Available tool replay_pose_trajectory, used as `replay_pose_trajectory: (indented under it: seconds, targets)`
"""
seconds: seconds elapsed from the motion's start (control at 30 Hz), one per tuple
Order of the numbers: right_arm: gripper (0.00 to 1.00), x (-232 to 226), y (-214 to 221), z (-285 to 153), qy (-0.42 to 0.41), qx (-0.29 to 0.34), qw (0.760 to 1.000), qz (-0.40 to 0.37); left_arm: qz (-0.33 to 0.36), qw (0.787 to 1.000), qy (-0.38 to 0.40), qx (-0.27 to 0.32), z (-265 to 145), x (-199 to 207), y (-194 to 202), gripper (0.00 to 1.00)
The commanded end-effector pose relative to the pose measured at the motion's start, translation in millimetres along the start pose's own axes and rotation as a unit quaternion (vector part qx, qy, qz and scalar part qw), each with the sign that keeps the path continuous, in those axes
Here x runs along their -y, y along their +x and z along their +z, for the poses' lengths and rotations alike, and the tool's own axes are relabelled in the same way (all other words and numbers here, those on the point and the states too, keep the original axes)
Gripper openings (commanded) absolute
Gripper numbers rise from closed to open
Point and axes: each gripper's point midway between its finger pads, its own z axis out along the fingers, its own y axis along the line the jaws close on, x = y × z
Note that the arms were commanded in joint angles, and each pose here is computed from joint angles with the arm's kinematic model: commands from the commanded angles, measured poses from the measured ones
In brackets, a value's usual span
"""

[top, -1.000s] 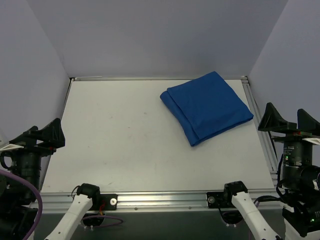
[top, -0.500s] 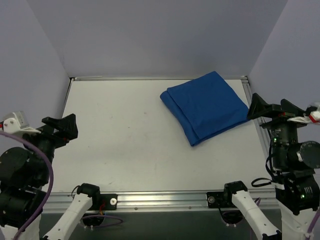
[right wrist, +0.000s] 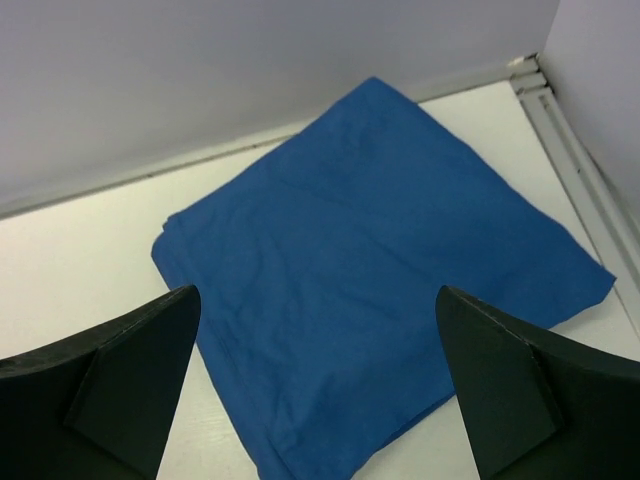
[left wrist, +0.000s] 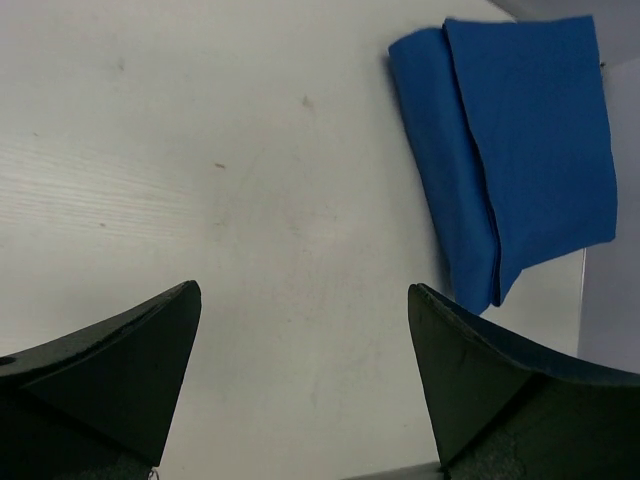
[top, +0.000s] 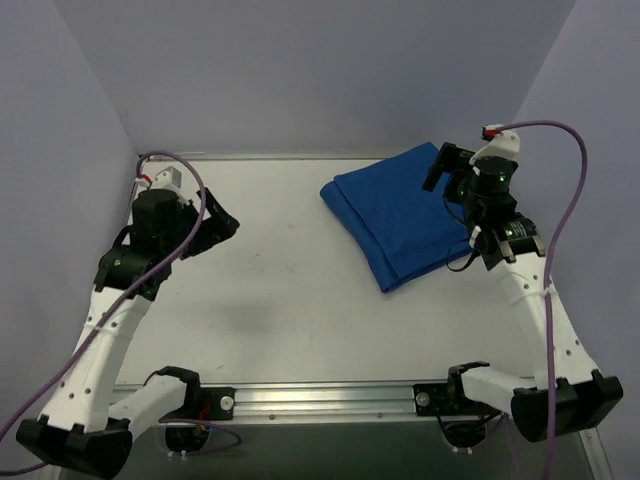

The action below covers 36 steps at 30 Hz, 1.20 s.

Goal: Open and lay out the surgical kit
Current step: Move the surgical kit at the center of the board.

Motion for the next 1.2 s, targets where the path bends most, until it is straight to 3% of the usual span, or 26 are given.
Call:
replay_pose_trajectory:
  seconds: [0.0, 0.17, 0.37, 0.53, 0.67, 0.73, 0.77, 0.9, 1.17]
  targets:
    - [1.0, 3, 4, 34, 0.014, -0.001, 1.0, 0.022, -0.071, 0.992, 0.077, -0.067, 38, 33, 31, 0.94]
    - [1.0, 36, 26, 84, 0.023, -0.048, 0.998, 0.044, -0.095, 0.986, 0.082, -0.106, 99, 62, 63, 0.94]
    - [1.0, 98, 30, 126, 0.09, -0.063, 0.993, 0.039, -0.097, 0.981, 0.097, -0.14, 148, 135, 105, 0.94]
    - [1.0, 146, 49, 155, 0.11, -0.095, 0.988, 0.059, -0.101, 0.981, 0.105, -0.128, 174, 191, 127, 0.94]
    - [1.0, 172, 52, 177, 0.117, -0.105, 0.986, 0.06, -0.112, 0.981, 0.089, -0.132, 205, 213, 152, 0.98]
    - [1.0, 182, 56, 183, 0.118, -0.117, 0.985, 0.049, -0.111, 0.983, 0.073, -0.127, 214, 215, 159, 1.0]
    - [1.0, 190, 63, 189, 0.12, -0.128, 0.983, 0.047, -0.11, 0.984, 0.065, -0.122, 223, 218, 165, 0.95]
    - [1.0, 206, 70, 204, 0.09, -0.144, 0.985, 0.041, -0.11, 0.986, 0.05, -0.114, 240, 219, 177, 0.91]
    - [0.88, 199, 105, 233, 0.001, -0.176, 0.983, 0.047, -0.093, 0.987, 0.03, -0.13, 264, 219, 202, 0.89]
